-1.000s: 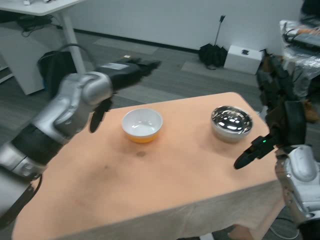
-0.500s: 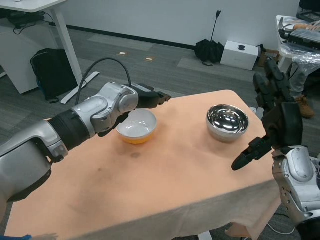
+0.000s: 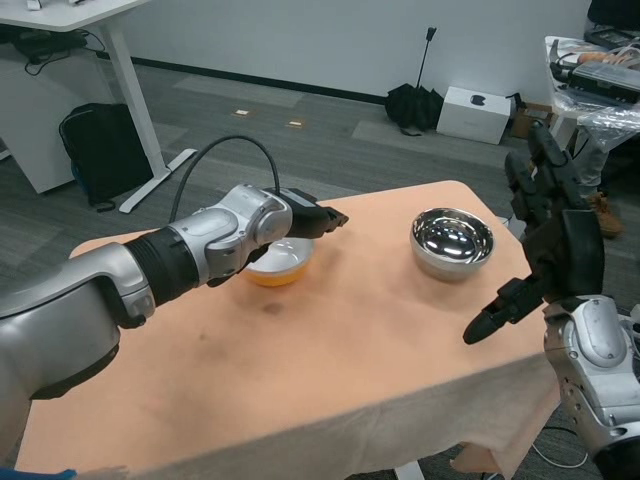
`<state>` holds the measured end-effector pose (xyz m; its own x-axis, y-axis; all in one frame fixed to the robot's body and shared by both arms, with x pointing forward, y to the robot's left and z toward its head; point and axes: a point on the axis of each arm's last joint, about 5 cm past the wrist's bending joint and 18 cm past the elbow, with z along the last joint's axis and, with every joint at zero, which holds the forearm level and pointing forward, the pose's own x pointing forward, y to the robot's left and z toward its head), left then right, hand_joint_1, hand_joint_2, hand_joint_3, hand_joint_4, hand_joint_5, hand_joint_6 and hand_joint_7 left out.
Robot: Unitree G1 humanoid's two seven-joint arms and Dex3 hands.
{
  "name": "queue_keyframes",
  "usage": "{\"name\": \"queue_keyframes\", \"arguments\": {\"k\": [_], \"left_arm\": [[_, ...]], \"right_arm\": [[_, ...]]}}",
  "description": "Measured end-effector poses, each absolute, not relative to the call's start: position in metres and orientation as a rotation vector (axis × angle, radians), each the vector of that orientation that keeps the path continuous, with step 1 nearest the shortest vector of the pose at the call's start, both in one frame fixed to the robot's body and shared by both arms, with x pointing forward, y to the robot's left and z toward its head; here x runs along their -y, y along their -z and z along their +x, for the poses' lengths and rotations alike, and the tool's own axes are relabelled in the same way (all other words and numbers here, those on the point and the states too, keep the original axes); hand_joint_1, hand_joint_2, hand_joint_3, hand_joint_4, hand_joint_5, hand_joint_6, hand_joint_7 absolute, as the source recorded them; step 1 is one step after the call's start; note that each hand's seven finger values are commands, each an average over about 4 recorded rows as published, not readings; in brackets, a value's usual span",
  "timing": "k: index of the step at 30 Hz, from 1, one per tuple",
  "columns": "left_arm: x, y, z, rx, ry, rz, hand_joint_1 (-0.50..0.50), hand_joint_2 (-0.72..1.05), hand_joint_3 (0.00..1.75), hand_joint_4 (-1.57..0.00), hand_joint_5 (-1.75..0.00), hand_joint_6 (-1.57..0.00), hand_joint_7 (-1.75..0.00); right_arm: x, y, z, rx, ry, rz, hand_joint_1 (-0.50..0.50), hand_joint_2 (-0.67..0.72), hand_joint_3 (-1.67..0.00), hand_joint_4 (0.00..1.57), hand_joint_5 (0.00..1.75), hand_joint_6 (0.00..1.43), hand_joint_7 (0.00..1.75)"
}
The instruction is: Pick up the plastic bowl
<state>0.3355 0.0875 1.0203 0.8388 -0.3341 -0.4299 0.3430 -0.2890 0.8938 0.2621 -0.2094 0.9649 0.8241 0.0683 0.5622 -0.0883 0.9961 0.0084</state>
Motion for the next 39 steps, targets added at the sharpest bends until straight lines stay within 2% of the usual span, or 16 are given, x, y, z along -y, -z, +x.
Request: {"name": "queue_keyframes", "arguments": {"k": [19,39], "left_arm": [[-0.097,-1.028,0.337,-0.09,0.56,1.678,-0.48,-0.72,0.09,0.0,0.0,0.0,0.0],[-0.106,-1.008,0.331,-0.162,0.573,1.626,-0.5,-0.72,0.09,0.0,0.0,0.0,0.0]], "right_arm": [[0.211,-0.965,0.262,0.593,-0.084,0.042,-0.38,0.72,0.0,0.0,0.0,0.0,0.0],[0.209,-0.964,0.262,0.585,-0.096,0.042,-0.38,0.72,0.0,0.0,0.0,0.0,0.0]]}}
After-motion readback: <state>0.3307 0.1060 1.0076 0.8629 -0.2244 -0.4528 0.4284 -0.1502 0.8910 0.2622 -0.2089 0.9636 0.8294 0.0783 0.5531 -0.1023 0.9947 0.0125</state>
